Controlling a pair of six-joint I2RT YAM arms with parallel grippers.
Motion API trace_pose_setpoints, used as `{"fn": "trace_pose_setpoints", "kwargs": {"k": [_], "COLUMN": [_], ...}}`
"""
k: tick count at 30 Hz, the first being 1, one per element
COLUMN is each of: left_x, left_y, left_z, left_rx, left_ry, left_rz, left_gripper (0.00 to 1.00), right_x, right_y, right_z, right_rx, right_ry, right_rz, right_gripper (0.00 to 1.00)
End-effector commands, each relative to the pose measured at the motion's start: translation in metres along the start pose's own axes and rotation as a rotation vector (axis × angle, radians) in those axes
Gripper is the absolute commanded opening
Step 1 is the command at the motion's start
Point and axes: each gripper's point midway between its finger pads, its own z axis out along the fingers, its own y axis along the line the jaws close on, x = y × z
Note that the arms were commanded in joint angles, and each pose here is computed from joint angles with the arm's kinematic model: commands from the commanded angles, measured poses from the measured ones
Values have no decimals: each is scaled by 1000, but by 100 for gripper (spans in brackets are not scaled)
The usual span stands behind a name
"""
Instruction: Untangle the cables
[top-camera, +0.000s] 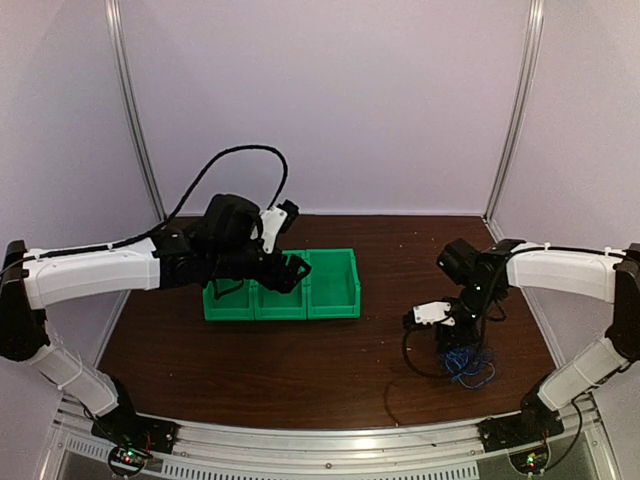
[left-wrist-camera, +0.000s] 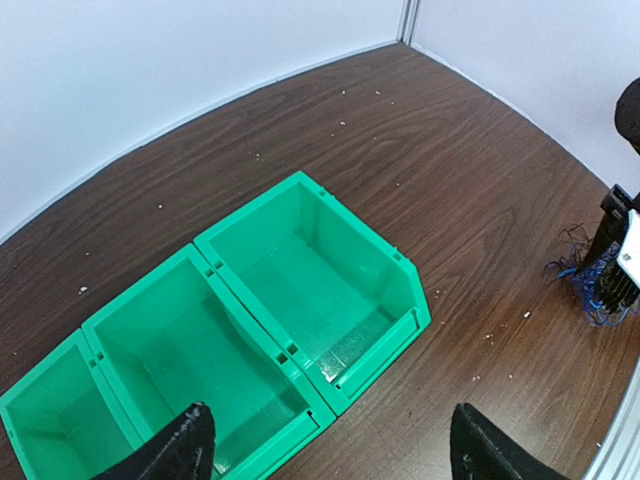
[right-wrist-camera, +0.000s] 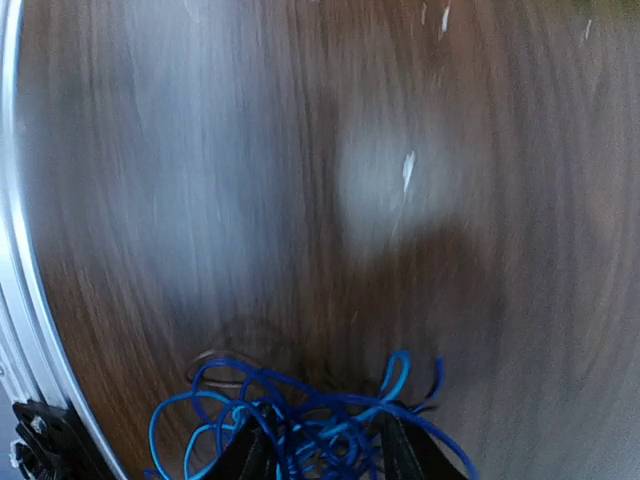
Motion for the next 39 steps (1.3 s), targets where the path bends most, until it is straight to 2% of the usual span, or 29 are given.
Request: {"fn": "trace_pose_setpoints", "kwargs": {"k": [1, 4, 7, 12, 15, 17, 21, 25, 31, 39], "left_x": [-2, 8, 15, 19, 14, 13, 19, 20, 40, 59], "left_y": [10, 15, 12, -19, -42, -57, -91, -133, -176, -223], "left_z": [-10, -12, -13, -16, -20, -20, -9, 10, 63, 130], "left_rx": [-35, -50, -32, 150, 276, 337, 464, 592, 672, 687], "left_ry": [-60, -49, -37, -67, -124, -149, -155, -168, -105, -42], "left_rz": [-27, -24, -22, -11, 1, 8, -14, -12, 11, 45], "left_gripper": [82, 82, 82, 80, 78, 77, 72, 66, 63, 68], "right_x": [-105, -142, -158, -158, -136, -111, -75, -56, -45, -37], "right_y": [-8, 1, 10, 1, -4, -4, 3, 5, 1, -10], "right_z": [-33, -41, -47, -81, -93, -85, -72, -70, -81, -91], "right_rx": [-22, -135, -184, -138, -84, -53, -9, 21, 73, 186], "right_ry": [-233, -262, -259, -314, -325, -290, -242, -268, -368, -400], "right_rz": [-59, -92, -138, -95, -43, -2, 57, 112, 179, 212], "right_gripper": [28, 29, 45, 54, 51, 47, 40, 39, 35, 36]}}
